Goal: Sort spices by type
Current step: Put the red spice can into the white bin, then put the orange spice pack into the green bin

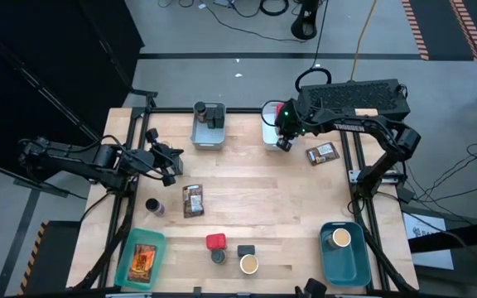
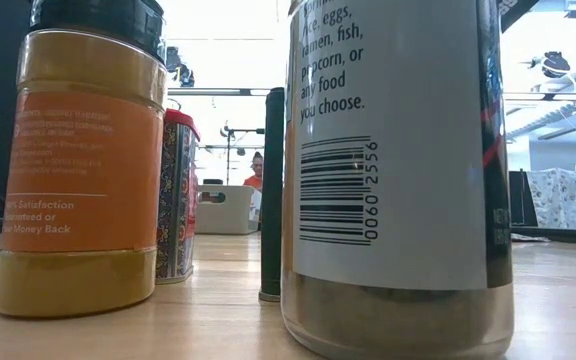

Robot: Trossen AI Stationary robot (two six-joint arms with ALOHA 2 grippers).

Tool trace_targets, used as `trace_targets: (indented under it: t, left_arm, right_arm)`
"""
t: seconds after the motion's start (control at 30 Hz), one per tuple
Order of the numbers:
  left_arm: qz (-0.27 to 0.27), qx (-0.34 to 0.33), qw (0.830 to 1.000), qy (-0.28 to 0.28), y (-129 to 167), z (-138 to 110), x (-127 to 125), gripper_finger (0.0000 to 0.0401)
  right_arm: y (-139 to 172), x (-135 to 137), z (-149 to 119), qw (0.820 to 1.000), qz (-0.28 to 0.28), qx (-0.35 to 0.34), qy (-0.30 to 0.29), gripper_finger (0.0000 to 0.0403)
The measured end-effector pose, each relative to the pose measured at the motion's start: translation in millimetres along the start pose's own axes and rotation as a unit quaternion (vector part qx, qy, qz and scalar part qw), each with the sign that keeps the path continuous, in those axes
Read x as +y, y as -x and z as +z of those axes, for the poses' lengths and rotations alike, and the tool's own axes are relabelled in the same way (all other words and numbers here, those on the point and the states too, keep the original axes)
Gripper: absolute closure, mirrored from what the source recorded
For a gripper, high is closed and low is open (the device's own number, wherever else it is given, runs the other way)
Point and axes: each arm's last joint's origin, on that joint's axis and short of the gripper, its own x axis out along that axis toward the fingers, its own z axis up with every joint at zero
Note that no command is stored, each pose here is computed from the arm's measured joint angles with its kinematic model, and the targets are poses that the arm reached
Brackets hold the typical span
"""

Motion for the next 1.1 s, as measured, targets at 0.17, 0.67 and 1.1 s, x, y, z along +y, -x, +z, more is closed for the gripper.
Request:
trace_targets:
  t: [0.17, 0.67, 1.1]
  left_arm:
    - [0.000, 0.000, 1.000, 0.000, 0, 0, 0, 0.0399]
    - [0.000, 0.000, 1.000, 0.000, 0, 0, 0, 0.0399]
    - [0.000, 0.000, 1.000, 0.000, 0, 0, 0, 0.0399]
  right_arm:
    - [-1, -2, 2, 1.000, -0.007, -0.013, 0.002, 0.0403]
    - [4, 3, 3, 1.000, -0.009, -0.011, 0.014, 0.0403]
    - [58, 30, 18, 1.000, 0.019, -0.007, 0.008, 0.0403]
